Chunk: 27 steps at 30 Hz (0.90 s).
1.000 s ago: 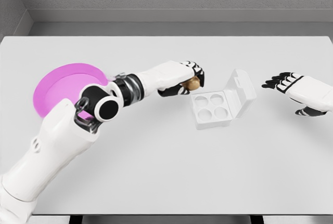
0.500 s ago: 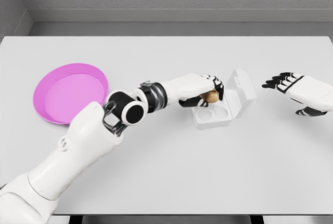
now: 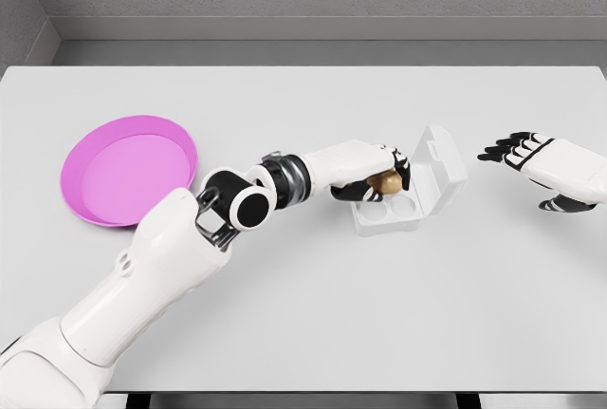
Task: Pack egg into the box and close the box lid
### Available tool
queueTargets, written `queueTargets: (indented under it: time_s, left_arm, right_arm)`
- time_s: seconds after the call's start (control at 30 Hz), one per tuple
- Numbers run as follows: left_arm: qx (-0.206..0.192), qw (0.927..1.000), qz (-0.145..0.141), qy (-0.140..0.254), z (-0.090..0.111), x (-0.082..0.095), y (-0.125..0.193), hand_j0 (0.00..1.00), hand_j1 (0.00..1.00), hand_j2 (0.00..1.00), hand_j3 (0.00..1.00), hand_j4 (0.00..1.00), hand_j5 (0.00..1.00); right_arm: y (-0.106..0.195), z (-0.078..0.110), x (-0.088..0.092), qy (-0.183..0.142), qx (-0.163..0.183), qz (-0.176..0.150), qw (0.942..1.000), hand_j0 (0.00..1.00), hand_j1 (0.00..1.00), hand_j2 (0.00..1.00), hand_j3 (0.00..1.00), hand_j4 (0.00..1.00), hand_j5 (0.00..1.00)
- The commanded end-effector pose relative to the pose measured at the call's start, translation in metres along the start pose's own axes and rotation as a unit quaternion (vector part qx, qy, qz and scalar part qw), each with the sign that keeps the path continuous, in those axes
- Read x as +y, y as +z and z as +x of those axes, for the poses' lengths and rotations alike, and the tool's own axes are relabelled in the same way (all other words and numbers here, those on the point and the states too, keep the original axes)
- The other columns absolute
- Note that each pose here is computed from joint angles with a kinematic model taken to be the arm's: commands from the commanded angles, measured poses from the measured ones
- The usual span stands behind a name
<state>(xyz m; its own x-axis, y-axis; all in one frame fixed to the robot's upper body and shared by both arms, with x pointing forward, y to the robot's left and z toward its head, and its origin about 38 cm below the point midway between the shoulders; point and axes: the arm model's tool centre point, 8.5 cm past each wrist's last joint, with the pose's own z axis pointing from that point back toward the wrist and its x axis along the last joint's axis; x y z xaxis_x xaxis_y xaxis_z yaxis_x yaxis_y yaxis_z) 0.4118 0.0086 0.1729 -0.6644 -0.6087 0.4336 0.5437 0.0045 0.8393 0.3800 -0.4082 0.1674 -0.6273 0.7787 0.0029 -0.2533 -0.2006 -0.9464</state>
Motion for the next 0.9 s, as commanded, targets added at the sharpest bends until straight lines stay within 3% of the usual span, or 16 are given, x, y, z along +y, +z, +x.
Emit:
queueTargets:
  time_s: [0.0,0.3,0.87]
  left_arm:
    - [-0.003,1.0000,0.001,0.000,0.0015,0.0010,0.0005,0.52,0.52,0.52,0.52,0.52,0.52]
    - [0.000,1.0000,0.001,-0.003,0.0010,-0.0006,0.0010,0.78,0.78,0.78,0.78,0.78,0.78]
    - [0.000,1.0000,0.004,-0.005,0.0020,0.0002,0.0021,0.89,0.89,0.89,0.89,0.89,0.89]
  right_arm:
    - [0.0006,-0.0006,-0.0011,-0.002,0.001,-0.002,1.0000,1.00,1.00,1.00,1.00,1.00,1.00]
    - [0.0000,0.0000,-0.0005,-0.002,0.000,-0.002,1.0000,1.00,1.00,1.00,1.00,1.00,1.00]
    - [-0.0001,0.0004,-0.0008,-0.002,-0.001,-0.002,1.0000,1.00,1.00,1.00,1.00,1.00,1.00]
